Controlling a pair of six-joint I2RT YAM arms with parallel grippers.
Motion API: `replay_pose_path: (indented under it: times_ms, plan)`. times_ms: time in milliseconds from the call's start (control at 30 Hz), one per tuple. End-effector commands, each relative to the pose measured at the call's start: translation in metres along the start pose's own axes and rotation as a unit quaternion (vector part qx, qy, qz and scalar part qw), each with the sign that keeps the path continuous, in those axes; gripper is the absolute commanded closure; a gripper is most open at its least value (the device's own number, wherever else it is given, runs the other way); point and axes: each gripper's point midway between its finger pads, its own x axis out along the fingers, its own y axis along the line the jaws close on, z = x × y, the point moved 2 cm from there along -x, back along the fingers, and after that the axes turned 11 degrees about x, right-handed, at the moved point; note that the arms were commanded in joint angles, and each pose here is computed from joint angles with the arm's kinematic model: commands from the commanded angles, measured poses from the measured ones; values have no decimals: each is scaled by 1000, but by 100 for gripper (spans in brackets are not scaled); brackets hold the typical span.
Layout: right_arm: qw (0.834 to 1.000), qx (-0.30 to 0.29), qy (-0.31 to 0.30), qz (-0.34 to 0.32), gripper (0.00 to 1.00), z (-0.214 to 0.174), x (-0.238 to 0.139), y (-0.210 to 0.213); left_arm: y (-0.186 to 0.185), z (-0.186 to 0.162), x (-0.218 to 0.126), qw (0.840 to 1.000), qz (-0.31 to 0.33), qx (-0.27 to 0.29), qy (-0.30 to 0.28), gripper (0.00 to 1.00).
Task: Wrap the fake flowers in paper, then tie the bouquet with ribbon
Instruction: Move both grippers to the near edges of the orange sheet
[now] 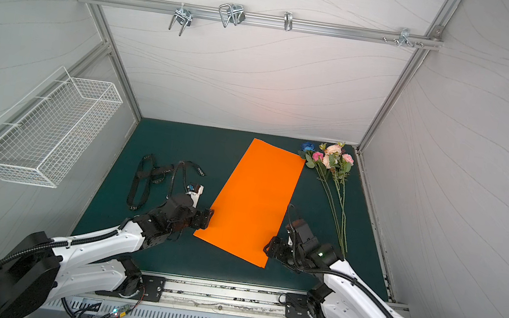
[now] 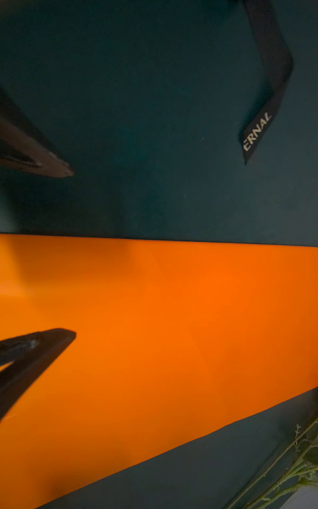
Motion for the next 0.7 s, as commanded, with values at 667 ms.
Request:
replay_pose_path:
  times_ms: [667]
  plan:
    - [997,55,0,62,14,27,58,31,-13,-56,36,990,-23,-75,115,46]
